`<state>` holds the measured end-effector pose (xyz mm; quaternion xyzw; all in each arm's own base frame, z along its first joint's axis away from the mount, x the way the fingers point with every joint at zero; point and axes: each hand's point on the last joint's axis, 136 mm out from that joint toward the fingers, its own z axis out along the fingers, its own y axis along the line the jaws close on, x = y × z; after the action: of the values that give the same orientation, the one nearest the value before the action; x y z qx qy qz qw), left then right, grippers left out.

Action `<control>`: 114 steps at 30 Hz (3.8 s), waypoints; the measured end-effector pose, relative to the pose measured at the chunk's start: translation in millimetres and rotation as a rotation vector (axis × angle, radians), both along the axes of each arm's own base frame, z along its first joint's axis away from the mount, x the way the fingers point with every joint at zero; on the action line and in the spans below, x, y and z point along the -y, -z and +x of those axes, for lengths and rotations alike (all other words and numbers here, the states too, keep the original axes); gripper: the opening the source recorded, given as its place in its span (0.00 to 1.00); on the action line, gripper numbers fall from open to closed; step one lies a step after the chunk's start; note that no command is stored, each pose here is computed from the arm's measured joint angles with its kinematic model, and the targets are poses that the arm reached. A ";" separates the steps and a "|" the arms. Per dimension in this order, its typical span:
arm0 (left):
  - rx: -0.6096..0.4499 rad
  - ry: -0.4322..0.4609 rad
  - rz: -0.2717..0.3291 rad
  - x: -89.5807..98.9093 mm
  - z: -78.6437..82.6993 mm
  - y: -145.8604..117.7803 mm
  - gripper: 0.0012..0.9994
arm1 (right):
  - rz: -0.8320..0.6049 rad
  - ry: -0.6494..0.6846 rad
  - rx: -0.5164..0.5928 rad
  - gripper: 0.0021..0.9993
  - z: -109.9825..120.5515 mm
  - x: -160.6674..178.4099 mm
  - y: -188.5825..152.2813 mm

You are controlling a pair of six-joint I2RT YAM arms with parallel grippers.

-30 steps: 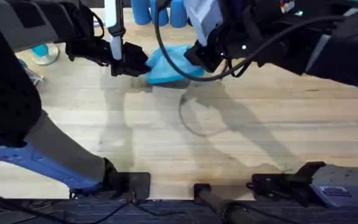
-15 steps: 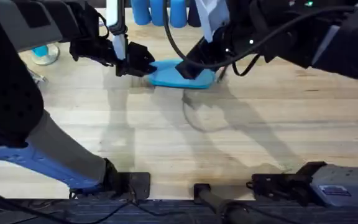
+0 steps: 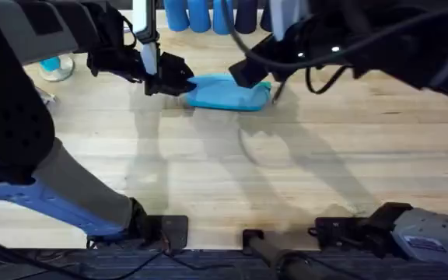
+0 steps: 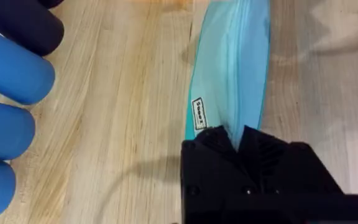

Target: Unzip the bag, pick up the pens from the table one at a time and place them inside, then zip the bag closed.

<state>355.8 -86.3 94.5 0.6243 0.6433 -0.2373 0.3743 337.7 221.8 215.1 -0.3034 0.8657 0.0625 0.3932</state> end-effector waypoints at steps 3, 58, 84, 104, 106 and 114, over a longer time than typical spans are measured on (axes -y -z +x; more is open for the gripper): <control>0.000 0.000 0.000 -0.1 0.0 0.0 0.04 | 0.036 0.056 0.020 1.00 -3.7 8.8 -15.7; 0.000 0.000 0.000 -0.1 0.0 0.0 0.04 | 0.571 1.080 -0.484 1.00 -34.9 46.6 42.8; 0.000 0.000 0.000 -0.1 0.0 0.0 0.04 | 0.619 1.234 -0.517 0.87 -0.1 36.9 91.1; 0.000 0.000 0.000 -0.1 0.0 0.0 0.04 | 0.609 1.268 -0.531 0.38 1.2 36.0 103.5; 0.000 0.000 0.000 0.0 0.0 0.0 0.04 | 0.610 1.270 -0.532 0.37 1.2 35.9 103.5; -0.001 0.000 0.000 0.1 -0.1 0.0 0.04 | 0.622 1.285 -0.526 0.04 2.4 36.7 103.1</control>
<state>355.6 -86.4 94.5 0.6242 0.6434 -0.2376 0.3741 340.1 185.1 112.0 0.4103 0.8797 0.1327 0.2005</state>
